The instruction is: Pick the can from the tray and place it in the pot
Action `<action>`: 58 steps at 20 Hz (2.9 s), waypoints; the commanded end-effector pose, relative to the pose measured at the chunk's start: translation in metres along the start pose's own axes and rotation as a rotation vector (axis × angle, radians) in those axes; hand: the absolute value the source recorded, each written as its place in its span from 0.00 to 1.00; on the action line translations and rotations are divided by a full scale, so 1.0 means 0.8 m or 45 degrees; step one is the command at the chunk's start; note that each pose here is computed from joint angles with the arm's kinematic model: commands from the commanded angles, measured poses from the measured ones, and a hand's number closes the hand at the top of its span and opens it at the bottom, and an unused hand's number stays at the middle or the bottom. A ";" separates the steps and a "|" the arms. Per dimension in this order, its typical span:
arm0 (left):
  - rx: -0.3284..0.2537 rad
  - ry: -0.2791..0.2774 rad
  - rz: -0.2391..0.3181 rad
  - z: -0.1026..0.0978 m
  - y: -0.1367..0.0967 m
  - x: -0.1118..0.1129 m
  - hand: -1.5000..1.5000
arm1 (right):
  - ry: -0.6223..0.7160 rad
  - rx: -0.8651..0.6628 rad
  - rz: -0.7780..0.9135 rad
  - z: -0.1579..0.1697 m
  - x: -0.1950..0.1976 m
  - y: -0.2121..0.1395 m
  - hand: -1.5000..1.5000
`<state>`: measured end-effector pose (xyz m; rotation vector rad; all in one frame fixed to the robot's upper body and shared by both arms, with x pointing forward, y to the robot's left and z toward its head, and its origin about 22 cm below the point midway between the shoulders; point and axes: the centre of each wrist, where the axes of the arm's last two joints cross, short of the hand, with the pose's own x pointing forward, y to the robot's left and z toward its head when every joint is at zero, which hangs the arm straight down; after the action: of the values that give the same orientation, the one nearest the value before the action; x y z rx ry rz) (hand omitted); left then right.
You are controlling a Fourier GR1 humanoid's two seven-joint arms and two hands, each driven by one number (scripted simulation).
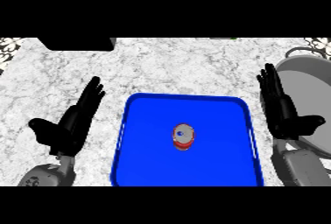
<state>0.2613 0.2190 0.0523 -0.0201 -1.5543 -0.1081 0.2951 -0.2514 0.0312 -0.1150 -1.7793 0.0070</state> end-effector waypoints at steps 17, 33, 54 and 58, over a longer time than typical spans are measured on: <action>0.224 -0.249 0.035 -0.046 0.062 0.023 0.50 | -0.700 1.167 0.433 -0.116 0.091 -0.046 0.00; 0.254 -0.259 0.011 -0.058 0.061 0.046 0.50 | -0.505 1.524 1.052 -0.076 0.159 0.062 0.00; 0.232 -0.264 0.005 -0.060 0.071 0.029 0.50 | -0.419 1.580 1.113 -0.025 0.116 0.128 0.00; 0.230 -0.267 0.033 -0.030 0.065 0.009 0.50 | -0.387 1.556 1.177 -0.028 0.069 0.118 0.00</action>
<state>0.3006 0.2692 0.0742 0.1148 -1.7612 0.0492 0.3071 -0.1510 0.0959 0.0083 -1.5920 1.7915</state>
